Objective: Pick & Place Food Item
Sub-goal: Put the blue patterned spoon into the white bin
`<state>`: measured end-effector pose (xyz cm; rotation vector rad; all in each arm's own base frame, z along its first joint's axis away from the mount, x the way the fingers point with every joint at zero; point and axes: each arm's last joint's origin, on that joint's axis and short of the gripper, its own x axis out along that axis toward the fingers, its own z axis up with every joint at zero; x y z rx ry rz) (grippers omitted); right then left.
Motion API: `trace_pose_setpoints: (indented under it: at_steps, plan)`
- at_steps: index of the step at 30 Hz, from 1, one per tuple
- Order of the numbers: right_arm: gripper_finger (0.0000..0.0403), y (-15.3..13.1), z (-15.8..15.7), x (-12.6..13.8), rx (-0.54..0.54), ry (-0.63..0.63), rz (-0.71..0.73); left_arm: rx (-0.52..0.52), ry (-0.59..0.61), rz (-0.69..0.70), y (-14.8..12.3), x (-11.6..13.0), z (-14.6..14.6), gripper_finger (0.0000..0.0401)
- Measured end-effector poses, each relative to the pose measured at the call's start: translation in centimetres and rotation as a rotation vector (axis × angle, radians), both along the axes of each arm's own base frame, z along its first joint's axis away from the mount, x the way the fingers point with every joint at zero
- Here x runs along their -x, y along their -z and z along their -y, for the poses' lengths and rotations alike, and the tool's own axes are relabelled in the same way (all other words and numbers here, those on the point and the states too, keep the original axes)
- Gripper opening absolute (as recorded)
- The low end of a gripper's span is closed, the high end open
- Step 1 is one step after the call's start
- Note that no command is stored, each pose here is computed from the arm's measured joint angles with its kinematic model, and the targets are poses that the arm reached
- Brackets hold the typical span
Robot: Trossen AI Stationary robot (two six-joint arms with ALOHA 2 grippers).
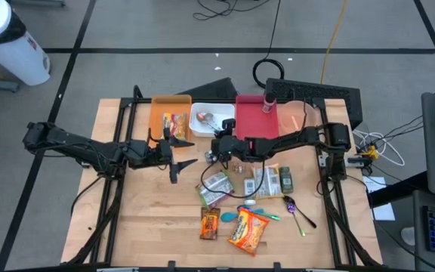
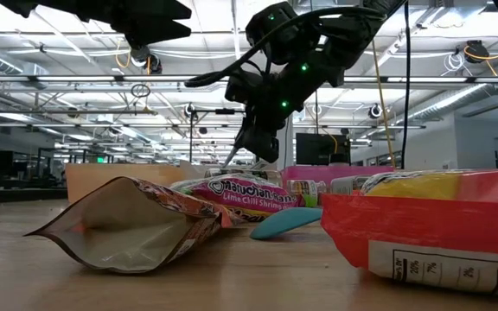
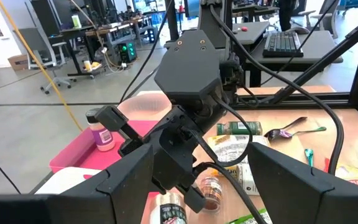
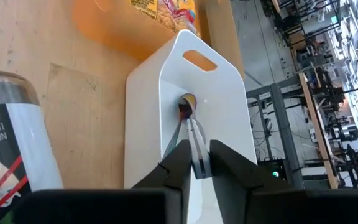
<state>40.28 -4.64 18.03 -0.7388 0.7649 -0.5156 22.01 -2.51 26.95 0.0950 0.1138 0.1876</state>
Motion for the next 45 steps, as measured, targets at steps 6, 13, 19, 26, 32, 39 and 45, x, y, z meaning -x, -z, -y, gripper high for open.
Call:
trace_pose_setpoints:
  at_steps: [6,13,19,26,32,39,45]
  plan:
    - [0.0077,0.11,-0.01,0.07,0.001,-0.003,-0.017,0.001,0.0,0.0,0.0,0.0,0.0,0.0271]
    - [0.0061,0.13,-0.01,0.08,0.004,-0.005,-0.022,0.001,0.0,0.0,0.0,0.0,0.0,0.0271]
    - [0.0068,0.17,0.0,0.1,0.014,-0.017,-0.041,0.001,0.0,0.0,0.01,-0.01,0.0,0.0271]
    - [0.0102,0.48,-0.04,0.26,-0.022,-0.028,-0.06,0.01,-0.001,0.001,0.02,0.0,0.0,0.0271]
    - [0.0132,0.55,-0.04,0.31,-0.03,-0.024,-0.062,0.013,-0.001,0.0,0.03,0.0,0.0,0.0271]
    - [0.0159,0.66,-0.07,0.37,-0.038,-0.031,-0.073,0.012,-0.001,-0.002,0.05,0.01,0.0,0.0271]
    - [0.0175,0.87,0.2,0.49,-0.083,-0.034,-0.074,0.017,-0.001,-0.003,0.06,0.01,0.02,0.0271]
